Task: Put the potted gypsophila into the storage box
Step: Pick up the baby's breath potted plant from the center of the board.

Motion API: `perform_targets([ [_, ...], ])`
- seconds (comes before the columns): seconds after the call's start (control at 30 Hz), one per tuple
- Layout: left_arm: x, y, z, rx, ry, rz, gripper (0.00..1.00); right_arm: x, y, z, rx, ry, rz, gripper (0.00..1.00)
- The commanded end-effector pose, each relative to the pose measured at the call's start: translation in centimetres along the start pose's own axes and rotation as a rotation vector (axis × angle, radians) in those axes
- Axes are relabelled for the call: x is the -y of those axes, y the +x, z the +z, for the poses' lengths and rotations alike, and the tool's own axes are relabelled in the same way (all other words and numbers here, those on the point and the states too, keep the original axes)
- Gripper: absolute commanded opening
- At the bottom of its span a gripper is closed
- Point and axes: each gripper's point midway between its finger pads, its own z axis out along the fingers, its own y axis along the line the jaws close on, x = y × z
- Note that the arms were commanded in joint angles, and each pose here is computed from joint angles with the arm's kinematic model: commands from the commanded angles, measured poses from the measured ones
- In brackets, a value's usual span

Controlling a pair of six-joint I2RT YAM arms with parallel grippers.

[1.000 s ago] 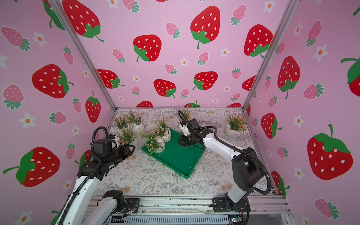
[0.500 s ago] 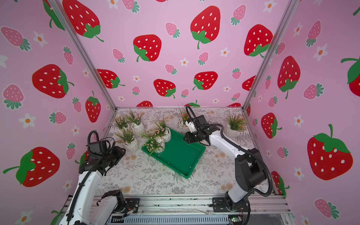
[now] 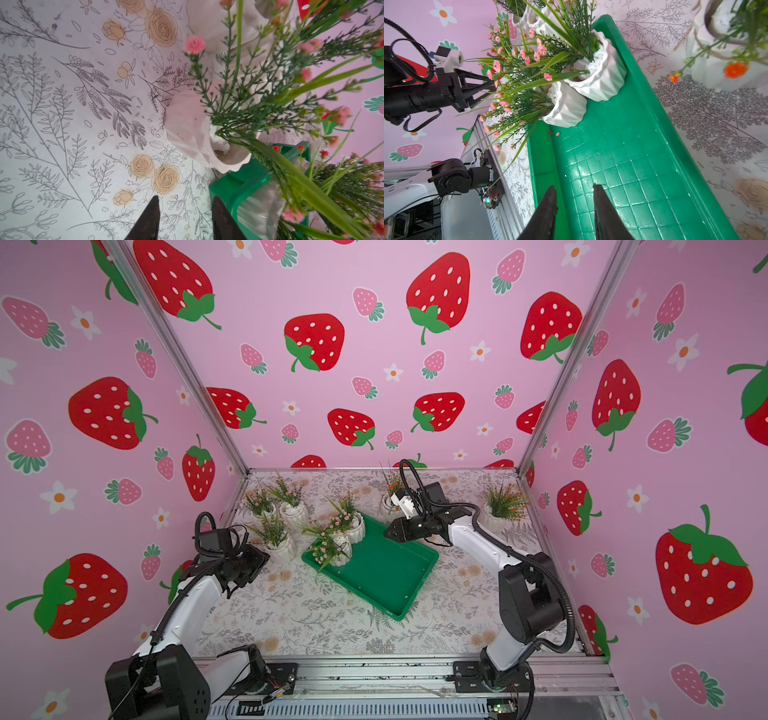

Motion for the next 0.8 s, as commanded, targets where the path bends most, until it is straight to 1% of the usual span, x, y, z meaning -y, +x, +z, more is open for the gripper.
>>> perform_targets([
  [0.0, 1.7, -2.0, -0.4, 0.045, 0.039, 0.004, 0.44, -0.9, 0.0, -0.3, 0.011, -0.048, -0.026, 0.33],
  [0.1, 2.1, -2.4, -0.1, 0.051, 0.057, -0.002, 0.43, -0.9, 0.1, -0.4, 0.010, -0.046, -0.031, 0.33],
  [0.2, 2.0, -2.7, 0.4, 0.050, 0.041, -0.006, 0.42, -0.7, 0.3, -0.3, 0.007, -0.042, -0.030, 0.33],
  [0.27, 1.9, -2.8, 0.9, 0.036, 0.033, -0.004, 0.37, -0.7, 0.3, -0.4, 0.009, -0.042, -0.033, 0.33],
  [0.37, 1.5, -2.8, 1.6, 0.024, 0.012, -0.007, 0.32, -0.6, 0.3, -0.6, 0.014, -0.037, -0.036, 0.32],
  [0.47, 1.6, -2.8, 2.3, 0.019, 0.023, -0.002, 0.29, -0.4, 0.4, -0.8, 0.016, -0.031, -0.038, 0.33],
  [0.67, 1.6, -3.0, 3.3, 0.005, 0.018, 0.005, 0.29, -0.2, 0.6, -0.6, 0.010, -0.032, -0.034, 0.32],
  [0.77, 2.4, -3.1, 2.7, 0.016, 0.054, 0.005, 0.29, -0.2, 0.7, -0.6, 0.009, -0.030, -0.033, 0.33],
])
